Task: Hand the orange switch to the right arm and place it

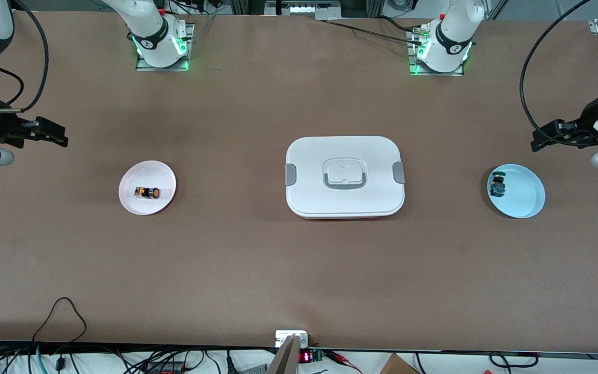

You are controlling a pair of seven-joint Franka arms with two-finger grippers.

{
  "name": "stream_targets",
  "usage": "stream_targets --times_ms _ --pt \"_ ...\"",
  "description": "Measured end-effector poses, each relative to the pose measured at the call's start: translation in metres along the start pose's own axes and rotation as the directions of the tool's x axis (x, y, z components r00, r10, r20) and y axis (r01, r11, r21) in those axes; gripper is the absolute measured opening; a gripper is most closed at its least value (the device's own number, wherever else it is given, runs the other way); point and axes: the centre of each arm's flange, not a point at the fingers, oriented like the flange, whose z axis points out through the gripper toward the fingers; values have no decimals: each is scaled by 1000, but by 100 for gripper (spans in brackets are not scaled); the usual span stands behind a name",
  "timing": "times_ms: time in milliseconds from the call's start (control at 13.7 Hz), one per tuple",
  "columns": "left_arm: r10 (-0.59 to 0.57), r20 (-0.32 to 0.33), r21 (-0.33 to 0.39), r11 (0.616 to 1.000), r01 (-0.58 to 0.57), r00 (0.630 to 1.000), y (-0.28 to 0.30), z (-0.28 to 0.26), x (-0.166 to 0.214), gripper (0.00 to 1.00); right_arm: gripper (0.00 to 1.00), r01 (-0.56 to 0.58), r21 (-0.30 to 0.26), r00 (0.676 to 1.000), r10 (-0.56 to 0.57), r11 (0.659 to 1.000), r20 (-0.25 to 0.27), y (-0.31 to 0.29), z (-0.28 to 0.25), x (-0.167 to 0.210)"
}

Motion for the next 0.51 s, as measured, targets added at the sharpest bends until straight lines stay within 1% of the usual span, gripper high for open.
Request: stream_targets --times_ms 146,219,365,438,511 --pt "0 0 0 1000 0 1000 0 0 0 100 100 -3 -2 1000 3 1000 -11 -1 -14 -2" --pt "0 0 0 1000 0 1000 0 0 0 100 100 -5 -4 1000 5 1000 -3 -1 -15 -4" --pt "0 0 0 1000 0 1000 0 0 0 100 100 -17 -6 1000 17 1000 23 0 -8 -7" --pt "0 0 0 1000 0 1000 0 0 0 100 100 -19 -6 999 20 1000 27 1 -1 -8" --pt "0 0 0 1000 0 1000 0 0 0 100 100 -20 -6 1000 21 1000 18 2 6 -9"
